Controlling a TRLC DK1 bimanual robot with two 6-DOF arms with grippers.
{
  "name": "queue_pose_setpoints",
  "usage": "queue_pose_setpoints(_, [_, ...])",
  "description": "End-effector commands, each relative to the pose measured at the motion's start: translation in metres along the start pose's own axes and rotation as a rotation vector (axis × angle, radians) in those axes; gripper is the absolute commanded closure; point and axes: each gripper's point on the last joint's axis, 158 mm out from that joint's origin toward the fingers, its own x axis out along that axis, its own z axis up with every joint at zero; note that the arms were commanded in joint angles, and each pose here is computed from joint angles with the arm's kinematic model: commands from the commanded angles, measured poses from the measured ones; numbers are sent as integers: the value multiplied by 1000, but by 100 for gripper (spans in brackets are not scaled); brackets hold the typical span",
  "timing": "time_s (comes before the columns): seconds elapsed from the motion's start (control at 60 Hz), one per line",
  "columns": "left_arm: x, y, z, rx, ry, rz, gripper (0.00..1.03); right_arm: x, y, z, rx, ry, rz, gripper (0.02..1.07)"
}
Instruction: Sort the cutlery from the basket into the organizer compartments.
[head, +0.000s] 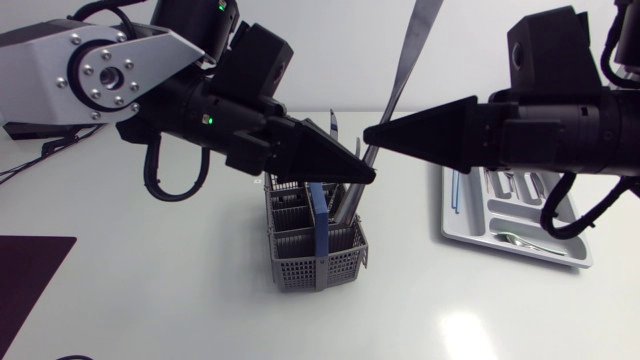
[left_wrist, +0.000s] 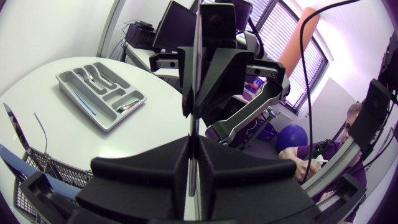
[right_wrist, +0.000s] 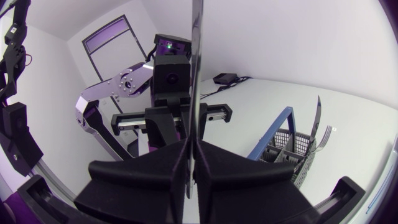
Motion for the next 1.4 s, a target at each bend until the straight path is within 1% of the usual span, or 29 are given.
queue_pose_setpoints(0.0, [-12, -8, 21, 14, -38, -2, 74, -1, -1, 4, -16, -11, -9, 101])
queue_pose_setpoints(0.017, [-12, -8, 21, 14, -39, 1, 70, -1, -1, 4, -17, -13, -10, 101])
queue_pose_setpoints(0.033, [-14, -6, 23, 15, -41, 10, 62, -2, -2, 4, -15, -13, -12, 101])
queue_pose_setpoints(0.05, [-15, -4, 24, 15, -44, 20, 57, -2, -2, 4, -15, -13, -13, 101])
queue_pose_setpoints(0.067, [-15, -3, 24, 15, -44, 22, 55, -2, -2, 4, -15, -13, -13, 101])
queue_pose_setpoints(0.083, [-17, -1, 25, 15, -46, 35, 45, -2, -3, 4, -14, -13, -15, 101])
queue_pose_setpoints(0.1, [-18, 1, 26, 20, -47, 52, 38, -2, -3, 4, -14, -14, -16, 101])
queue_pose_setpoints(0.133, [-19, 3, 27, 26, -47, 72, 33, -2, -4, 4, -11, -12, -18, 101])
queue_pose_setpoints(0.167, [-22, 6, 29, 37, -51, 102, 23, -2, -4, 4, -10, -12, -21, 101])
queue_pose_setpoints(0.233, [-26, 8, 31, 45, -59, 125, 14, -4, -7, 5, -7, -15, -29, 101])
queue_pose_setpoints(0.25, [-28, 10, 32, 47, -60, 142, 10, -4, -8, 5, -5, -16, -34, 101])
queue_pose_setpoints(0.283, [-30, 13, 33, 48, -61, 163, 6, -6, -10, 6, -2, -19, -40, 101])
queue_pose_setpoints(0.35, [-35, 19, 34, 53, -64, 201, 5, -9, -16, 9, 1, -29, -59, 101])
queue_pose_setpoints(0.433, [-43, 40, 32, 66, -48, 349, 5, -19, -33, 14, 16, -41, -115, 101])
queue_pose_setpoints(0.45, [-43, 40, 32, 66, -48, 349, 5, -19, -33, 14, 16, -41, -115, 101])
queue_pose_setpoints(0.467, [-45, 47, 29, 64, -37, 393, 5, -23, -40, 15, 18, -45, -142, 101])
queue_pose_setpoints(0.517, [-48, 56, 23, 66, -21, 441, 5, -29, -51, 18, 16, -51, -190, 101])
queue_pose_setpoints(0.567, [-50, 71, 11, 80, 26, 539, 5, -38, -63, 21, 19, -53, -241, 101])
queue_pose_setpoints(0.65, [-58, 83, -6, 99, 78, 640, 5, -57, -90, 22, 23, -39, -351, 101])
queue_pose_setpoints(0.683, [-59, 85, -7, 99, 81, 656, 5, -64, -101, 21, 29, -31, -390, 101])
queue_pose_setpoints(0.717, [-69, 91, -9, 103, 86, 721, 5, -74, -113, 21, 32, -24, -431, 101])
queue_pose_setpoints(0.75, [-73, 92, -9, 110, 83, 740, 5, -84, -124, 21, 43, -18, -467, 101])
queue_pose_setpoints(0.817, [-88, 98, -8, 125, 78, 830, 5, -104, -145, 22, 56, -2, -534, 101])
queue_pose_setpoints(0.95, [-107, 108, -12, 131, 72, 930, 5, -149, -190, 22, 114, 25, -662, 101])
queue_pose_setpoints(1.067, [-115, 116, -21, 138, 98, 997, 5, -185, -224, 15, 177, 52, -747, 101])
queue_pose_setpoints(1.267, [-119, 121, -30, 134, 119, 1033, 5, -247, -283, -2, 250, 90, -894, 101])
queue_pose_setpoints(1.383, [-121, 120, -30, 139, 117, 1043, 5, -279, -314, -18, 299, 135, -949, 101])
